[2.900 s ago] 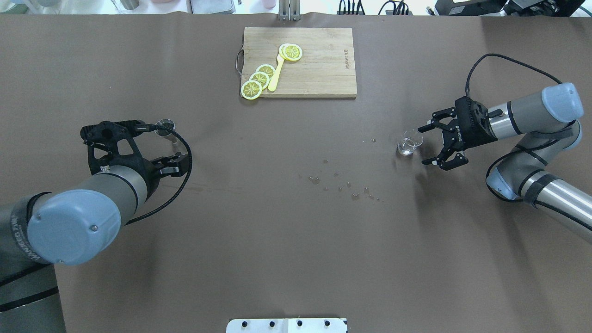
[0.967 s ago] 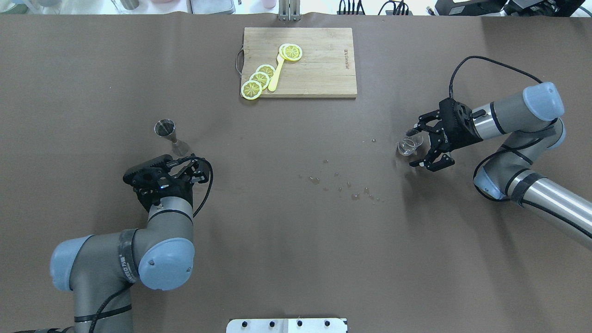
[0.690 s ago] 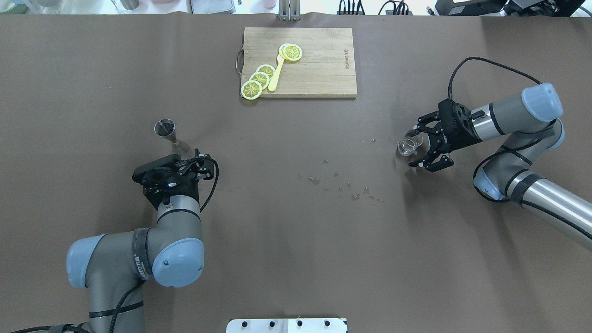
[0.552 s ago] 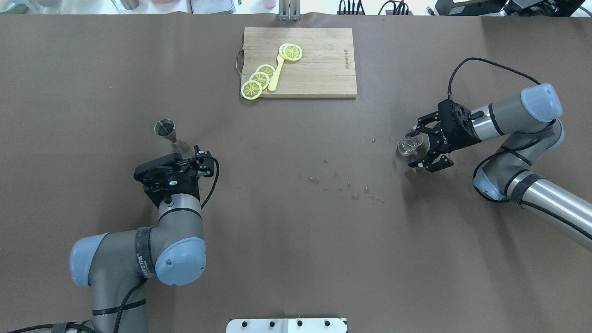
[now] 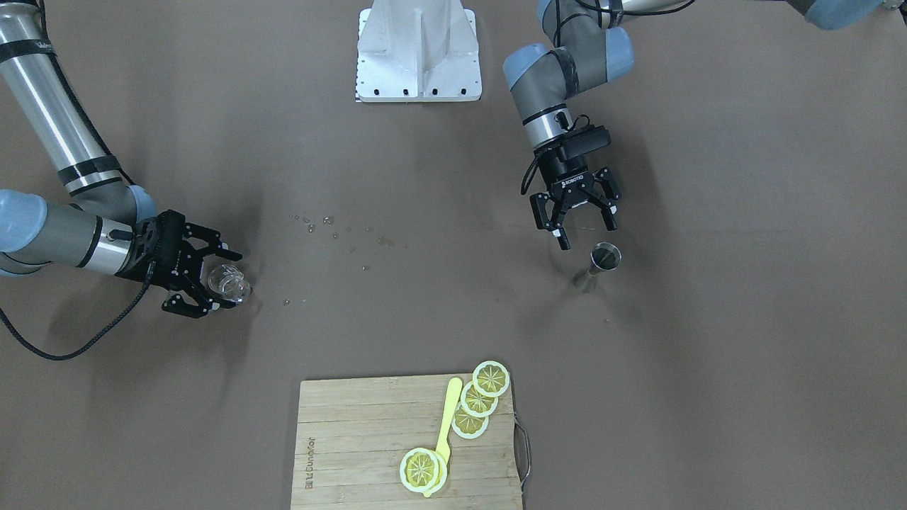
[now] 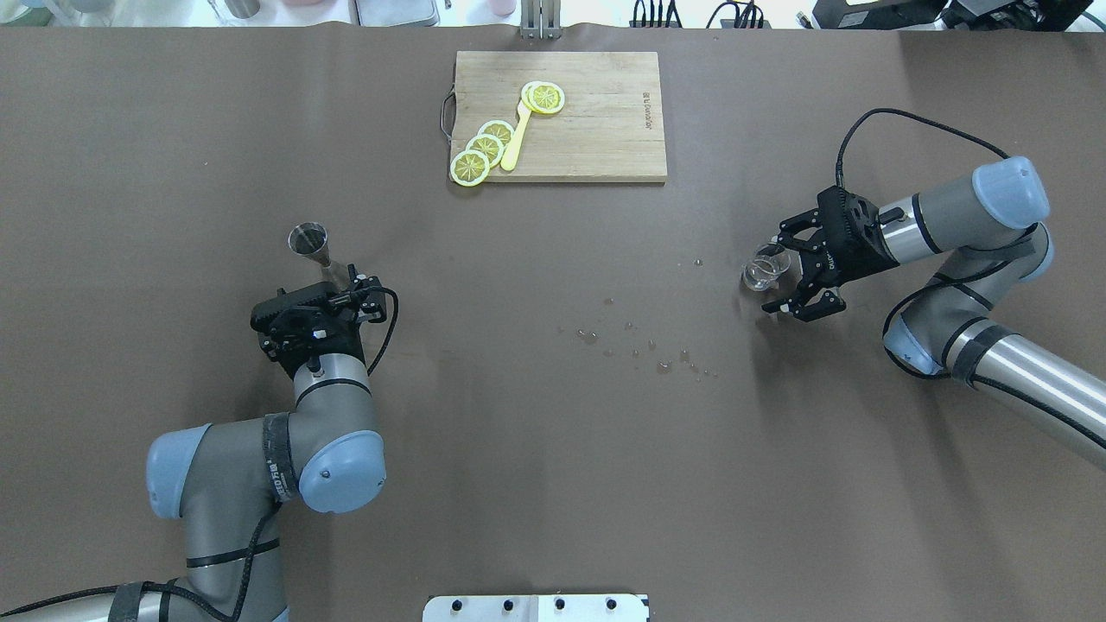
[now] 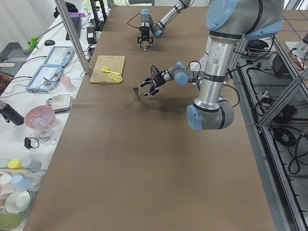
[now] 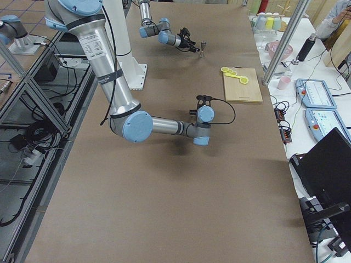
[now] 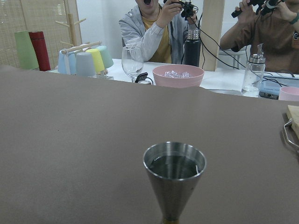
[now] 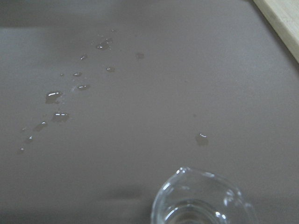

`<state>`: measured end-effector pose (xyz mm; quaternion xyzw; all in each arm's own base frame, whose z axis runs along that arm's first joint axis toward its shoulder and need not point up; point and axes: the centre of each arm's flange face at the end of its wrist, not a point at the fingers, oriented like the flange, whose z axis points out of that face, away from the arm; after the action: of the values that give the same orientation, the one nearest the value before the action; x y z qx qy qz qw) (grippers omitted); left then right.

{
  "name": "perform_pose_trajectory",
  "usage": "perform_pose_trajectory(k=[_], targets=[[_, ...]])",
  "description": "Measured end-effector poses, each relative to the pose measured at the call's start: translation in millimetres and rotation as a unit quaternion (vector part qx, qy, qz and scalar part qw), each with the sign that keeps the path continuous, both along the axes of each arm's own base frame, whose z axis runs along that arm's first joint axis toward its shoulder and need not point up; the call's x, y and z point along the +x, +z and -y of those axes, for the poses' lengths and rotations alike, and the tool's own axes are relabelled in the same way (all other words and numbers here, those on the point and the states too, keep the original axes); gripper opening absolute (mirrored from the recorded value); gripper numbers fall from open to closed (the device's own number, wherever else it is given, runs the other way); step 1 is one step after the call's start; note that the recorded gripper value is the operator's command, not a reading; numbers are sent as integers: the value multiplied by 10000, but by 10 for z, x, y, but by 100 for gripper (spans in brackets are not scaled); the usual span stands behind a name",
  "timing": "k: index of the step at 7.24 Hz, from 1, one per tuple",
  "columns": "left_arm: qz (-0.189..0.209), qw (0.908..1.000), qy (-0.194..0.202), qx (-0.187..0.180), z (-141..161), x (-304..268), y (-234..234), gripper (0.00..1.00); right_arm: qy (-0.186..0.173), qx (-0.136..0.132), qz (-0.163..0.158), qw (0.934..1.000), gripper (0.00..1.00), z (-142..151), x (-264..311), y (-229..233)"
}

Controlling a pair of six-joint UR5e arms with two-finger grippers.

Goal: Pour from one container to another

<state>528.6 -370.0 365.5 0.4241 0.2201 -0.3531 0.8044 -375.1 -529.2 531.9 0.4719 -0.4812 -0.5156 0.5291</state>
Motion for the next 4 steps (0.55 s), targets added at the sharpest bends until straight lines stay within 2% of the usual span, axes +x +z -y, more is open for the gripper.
perform_pose_trajectory(k=[2,3,4], targets=[[-25,9998,-171,-39,104,47,80,97,-2,-3,-3,10000,53,-3,-2,8],[-90,9993,-343,-69,182,45,153,97,-1,-5,-5,10000,53,-2,1,12],[-70,9988,-477,-34,248,36,221,97,2,-5,-5,10000,47,-1,4,12]])
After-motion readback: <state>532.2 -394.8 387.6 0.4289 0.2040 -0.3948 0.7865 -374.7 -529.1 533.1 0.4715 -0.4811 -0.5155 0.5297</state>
